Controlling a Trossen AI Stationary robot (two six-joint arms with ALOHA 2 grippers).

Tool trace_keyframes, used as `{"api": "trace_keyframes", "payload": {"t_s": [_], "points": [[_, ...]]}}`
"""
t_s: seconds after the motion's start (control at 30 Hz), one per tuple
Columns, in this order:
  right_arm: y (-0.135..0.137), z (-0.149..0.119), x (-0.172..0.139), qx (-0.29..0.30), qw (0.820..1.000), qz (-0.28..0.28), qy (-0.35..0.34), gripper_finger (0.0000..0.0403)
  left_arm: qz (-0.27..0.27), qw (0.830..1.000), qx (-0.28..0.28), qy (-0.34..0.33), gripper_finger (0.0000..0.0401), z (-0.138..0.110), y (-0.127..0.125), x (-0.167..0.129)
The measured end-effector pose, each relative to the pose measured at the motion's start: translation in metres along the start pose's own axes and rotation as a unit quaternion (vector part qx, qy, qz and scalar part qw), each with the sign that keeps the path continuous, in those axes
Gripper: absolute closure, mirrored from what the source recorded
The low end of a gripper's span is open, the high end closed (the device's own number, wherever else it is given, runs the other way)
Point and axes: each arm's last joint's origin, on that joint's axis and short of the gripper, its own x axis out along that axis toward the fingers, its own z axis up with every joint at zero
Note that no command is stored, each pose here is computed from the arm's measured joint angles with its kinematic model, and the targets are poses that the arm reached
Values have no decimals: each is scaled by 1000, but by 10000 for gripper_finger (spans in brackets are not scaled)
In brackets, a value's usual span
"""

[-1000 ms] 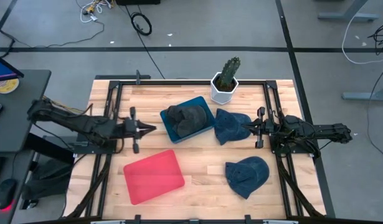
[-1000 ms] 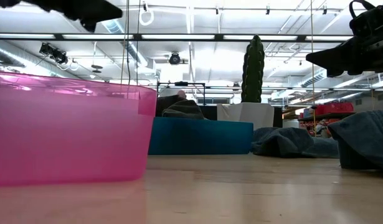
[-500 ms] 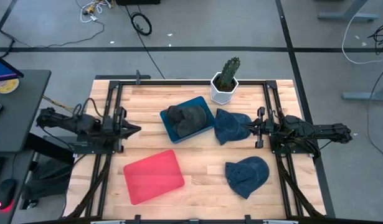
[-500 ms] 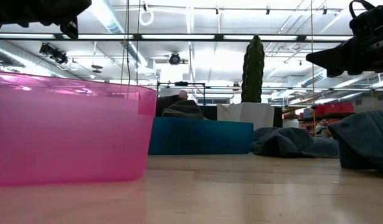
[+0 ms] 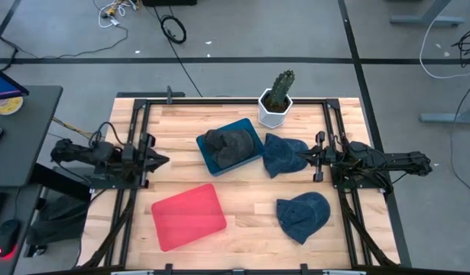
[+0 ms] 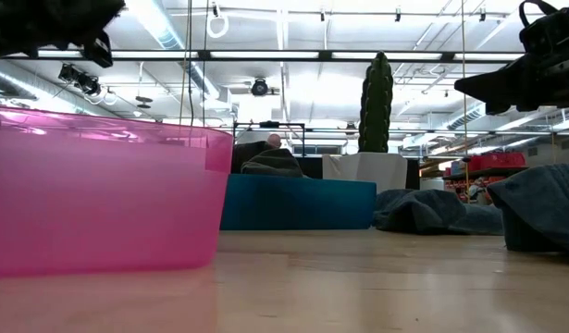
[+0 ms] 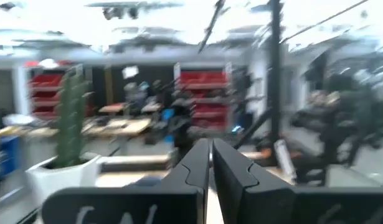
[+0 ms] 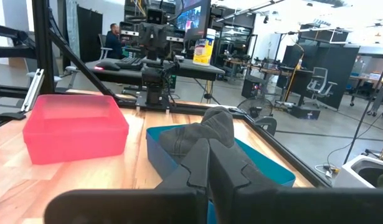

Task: Pick & Place hat
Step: Put the bottom blue cap into the pink bin

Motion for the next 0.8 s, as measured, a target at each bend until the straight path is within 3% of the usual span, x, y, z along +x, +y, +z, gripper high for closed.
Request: {"api": "trace_keyframes", "payload": {"t_s": [0.2, 0.8], "points": [[0, 0, 0, 0, 1000, 0, 0, 395, -70, 997, 8, -27, 376, -20, -5, 0], [0, 0, 0, 0, 1000, 0, 0, 395, -48, 989, 72, 116, 376, -53, -3, -2]]}}
